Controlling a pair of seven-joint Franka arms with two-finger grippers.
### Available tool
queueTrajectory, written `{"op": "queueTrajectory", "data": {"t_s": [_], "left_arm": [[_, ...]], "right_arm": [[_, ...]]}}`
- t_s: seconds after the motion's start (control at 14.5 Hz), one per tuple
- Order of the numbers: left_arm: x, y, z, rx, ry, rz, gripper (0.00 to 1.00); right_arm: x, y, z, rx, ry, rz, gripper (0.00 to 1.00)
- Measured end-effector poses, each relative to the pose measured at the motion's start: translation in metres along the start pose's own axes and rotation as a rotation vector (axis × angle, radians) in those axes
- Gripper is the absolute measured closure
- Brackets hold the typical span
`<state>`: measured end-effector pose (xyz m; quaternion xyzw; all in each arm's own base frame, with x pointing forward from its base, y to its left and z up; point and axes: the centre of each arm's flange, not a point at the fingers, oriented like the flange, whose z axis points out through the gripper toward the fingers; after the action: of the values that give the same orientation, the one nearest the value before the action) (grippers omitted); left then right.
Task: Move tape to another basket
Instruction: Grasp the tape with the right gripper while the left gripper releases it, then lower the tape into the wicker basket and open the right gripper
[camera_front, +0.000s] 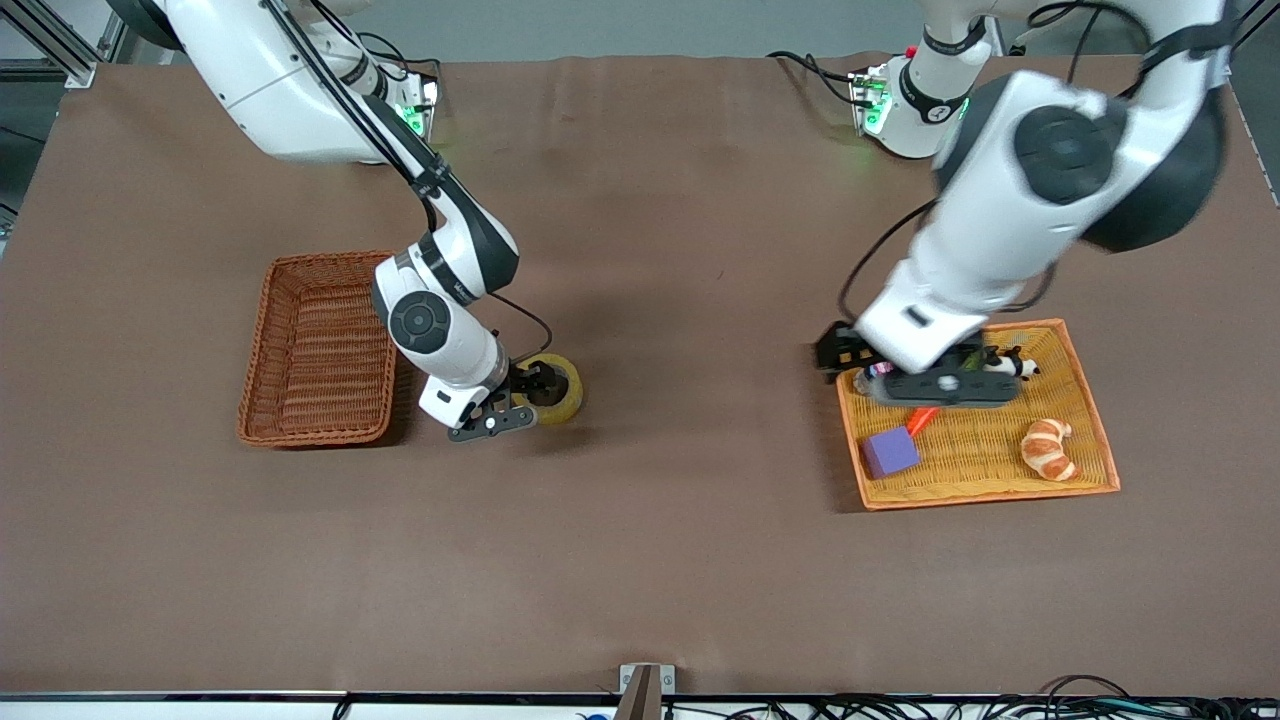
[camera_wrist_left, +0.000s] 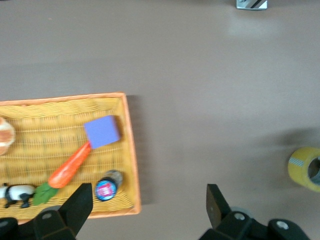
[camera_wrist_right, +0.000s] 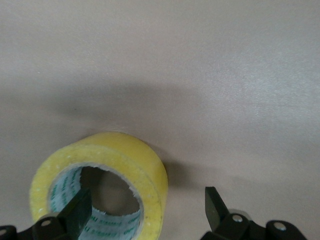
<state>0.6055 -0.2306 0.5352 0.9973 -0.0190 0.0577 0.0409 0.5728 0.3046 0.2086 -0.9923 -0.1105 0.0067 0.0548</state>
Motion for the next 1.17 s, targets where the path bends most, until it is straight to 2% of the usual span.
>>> {"op": "queueTrajectory", "data": {"t_s": [0.21, 0.48, 0.55, 0.76, 0.96, 1.03, 1.17], "left_arm": [[-0.012, -0.053, -0.018, 0.009, 0.003, 0.006, 0.0], [-0.024, -0.068, -0.025, 0.028, -0.004, -0.008, 0.0], [-0.025, -0.069, -0.025, 0.03, -0.01, -0.01, 0.0], [-0.028, -0.091, -0.033, 0.053, -0.058, -0.044, 0.0], [-0.03, -0.123, -0.058, 0.066, -0.043, -0.042, 0.02], [-0.03, -0.132, -0.066, 0.067, -0.031, -0.046, 0.01], [-0.029, -0.142, -0.078, 0.068, -0.013, -0.051, 0.0]], "right_arm": [[-0.013, 0.003, 0.019, -0.002, 0.027, -0.015, 0.0], [-0.019, 0.004, 0.025, -0.007, 0.026, -0.026, 0.04], [-0.018, 0.004, 0.025, -0.008, 0.026, -0.027, 0.09], [-0.018, 0.004, 0.025, -0.008, 0.026, -0.027, 0.43], [-0.019, 0.001, 0.024, -0.006, 0.029, 0.027, 0.74], [-0.018, -0.001, 0.024, -0.011, 0.033, 0.063, 0.78], [-0.015, -0.001, 0.019, -0.036, 0.027, 0.09, 0.78]]}}
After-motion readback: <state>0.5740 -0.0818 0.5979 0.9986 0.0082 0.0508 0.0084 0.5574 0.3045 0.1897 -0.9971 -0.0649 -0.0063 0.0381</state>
